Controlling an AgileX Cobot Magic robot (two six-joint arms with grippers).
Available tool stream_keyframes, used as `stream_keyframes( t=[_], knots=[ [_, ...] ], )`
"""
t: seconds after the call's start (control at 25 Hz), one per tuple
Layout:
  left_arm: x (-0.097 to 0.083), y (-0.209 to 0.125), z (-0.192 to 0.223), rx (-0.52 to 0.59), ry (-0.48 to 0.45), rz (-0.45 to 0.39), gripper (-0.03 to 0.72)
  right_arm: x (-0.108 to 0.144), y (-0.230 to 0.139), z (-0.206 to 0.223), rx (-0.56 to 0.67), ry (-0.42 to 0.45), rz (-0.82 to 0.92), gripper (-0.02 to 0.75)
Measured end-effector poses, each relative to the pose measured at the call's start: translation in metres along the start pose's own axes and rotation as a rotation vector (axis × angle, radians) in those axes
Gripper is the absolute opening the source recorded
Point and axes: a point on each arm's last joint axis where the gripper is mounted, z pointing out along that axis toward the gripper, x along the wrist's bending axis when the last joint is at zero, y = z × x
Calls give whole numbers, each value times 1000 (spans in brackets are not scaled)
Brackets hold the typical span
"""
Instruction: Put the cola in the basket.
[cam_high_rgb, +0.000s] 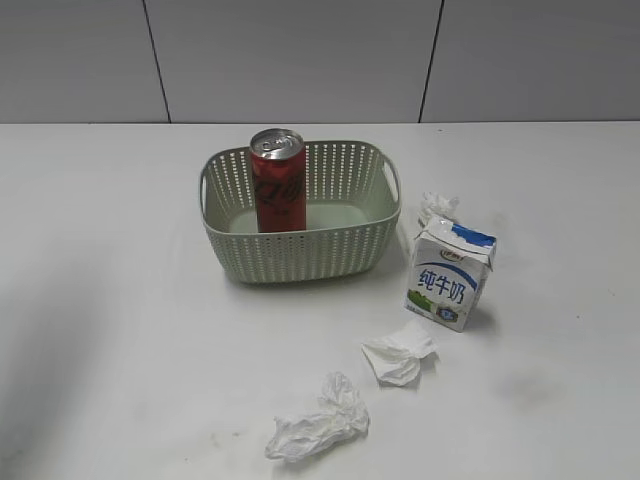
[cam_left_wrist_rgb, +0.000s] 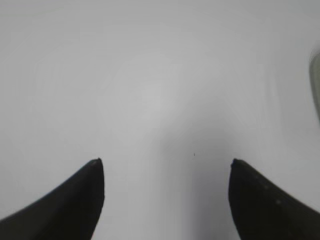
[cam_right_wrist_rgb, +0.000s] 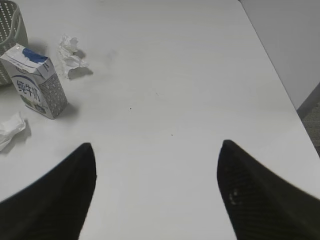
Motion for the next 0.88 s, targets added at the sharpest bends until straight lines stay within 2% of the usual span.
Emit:
stream_keyframes(
  t=[0.28,0.88],
  knots=[
    [-1,-67,13,108,-3,-5,589,0,0,0,0,0,0,571],
    [-2,-181,51,174,-1,-13,589,0,0,0,0,0,0,571]
  ],
)
